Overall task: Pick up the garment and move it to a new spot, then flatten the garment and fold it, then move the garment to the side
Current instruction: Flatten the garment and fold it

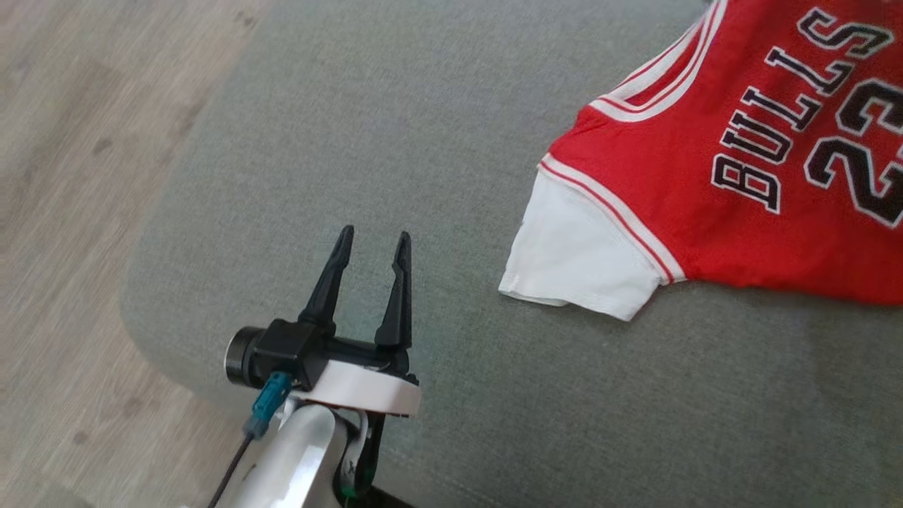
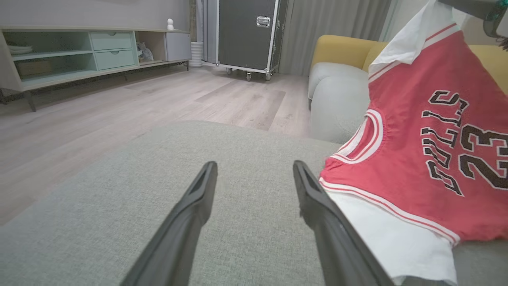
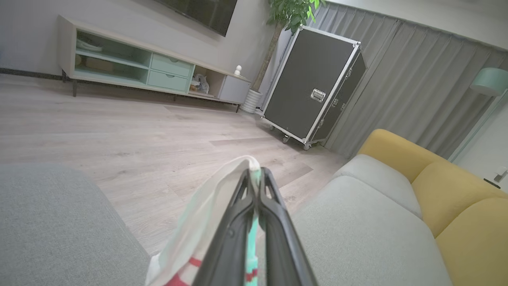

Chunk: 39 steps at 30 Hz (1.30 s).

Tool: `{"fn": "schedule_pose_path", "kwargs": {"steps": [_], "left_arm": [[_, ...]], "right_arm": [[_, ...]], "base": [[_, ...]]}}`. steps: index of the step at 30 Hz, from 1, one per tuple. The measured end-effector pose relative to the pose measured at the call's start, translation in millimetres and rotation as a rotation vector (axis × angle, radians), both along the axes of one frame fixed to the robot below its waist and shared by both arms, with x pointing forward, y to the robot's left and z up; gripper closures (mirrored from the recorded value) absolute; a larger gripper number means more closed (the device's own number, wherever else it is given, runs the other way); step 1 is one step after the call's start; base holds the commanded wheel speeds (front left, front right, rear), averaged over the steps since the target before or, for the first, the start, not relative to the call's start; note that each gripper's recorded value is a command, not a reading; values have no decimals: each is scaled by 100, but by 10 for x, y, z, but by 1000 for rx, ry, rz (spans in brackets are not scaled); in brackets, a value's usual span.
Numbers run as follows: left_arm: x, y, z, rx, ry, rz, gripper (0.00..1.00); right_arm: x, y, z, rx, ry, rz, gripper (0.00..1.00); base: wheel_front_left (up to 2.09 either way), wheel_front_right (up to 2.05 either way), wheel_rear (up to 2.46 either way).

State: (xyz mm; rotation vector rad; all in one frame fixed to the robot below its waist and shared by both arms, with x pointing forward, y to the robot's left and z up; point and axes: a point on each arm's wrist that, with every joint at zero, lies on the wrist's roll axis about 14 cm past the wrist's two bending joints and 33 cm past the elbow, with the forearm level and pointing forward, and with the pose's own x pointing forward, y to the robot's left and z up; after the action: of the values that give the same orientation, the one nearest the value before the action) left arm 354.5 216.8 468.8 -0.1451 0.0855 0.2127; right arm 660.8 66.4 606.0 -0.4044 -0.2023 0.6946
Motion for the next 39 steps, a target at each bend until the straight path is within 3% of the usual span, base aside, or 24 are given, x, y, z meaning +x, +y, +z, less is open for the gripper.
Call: {"fn": "schedule_pose_path", "kwargs": {"steps": [4,5,6,7,16,21,26,34,39], "left_arm": [[15,52,-37,0,15,24,0],[21,65,-42,4,18,30,0],[29,71,-50,6,21,32,0],[39,73,-56,7,23,33,0],[96,51,-13,-3,7,25,0],[229,-55,73,7,-30,-25,0],[370,-201,189,15,-78,-85,0],[552,-550,436,11,-167,-200,0],[531,-796,473,-17,-186,-266,0]], "right_arm": [[103,88,-164,-43,9,6,100],[116,110,-226,-56,15,9,91],[124,137,-284,-71,20,14,11],[141,150,-341,-79,32,11,0],[134,32,-407,-66,78,-28,0],[-51,-245,-527,2,139,-68,0],[-268,-669,-391,126,138,-123,0],[-874,-1535,-327,303,110,-270,0],[-1462,-1912,-522,374,119,-372,0]], "base": [[0,0,0],[0,0,0],[0,0,0],[0,0,0],[0,0,0],[0,0,0],[0,0,0],[0,0,0],[0,0,0]]}}
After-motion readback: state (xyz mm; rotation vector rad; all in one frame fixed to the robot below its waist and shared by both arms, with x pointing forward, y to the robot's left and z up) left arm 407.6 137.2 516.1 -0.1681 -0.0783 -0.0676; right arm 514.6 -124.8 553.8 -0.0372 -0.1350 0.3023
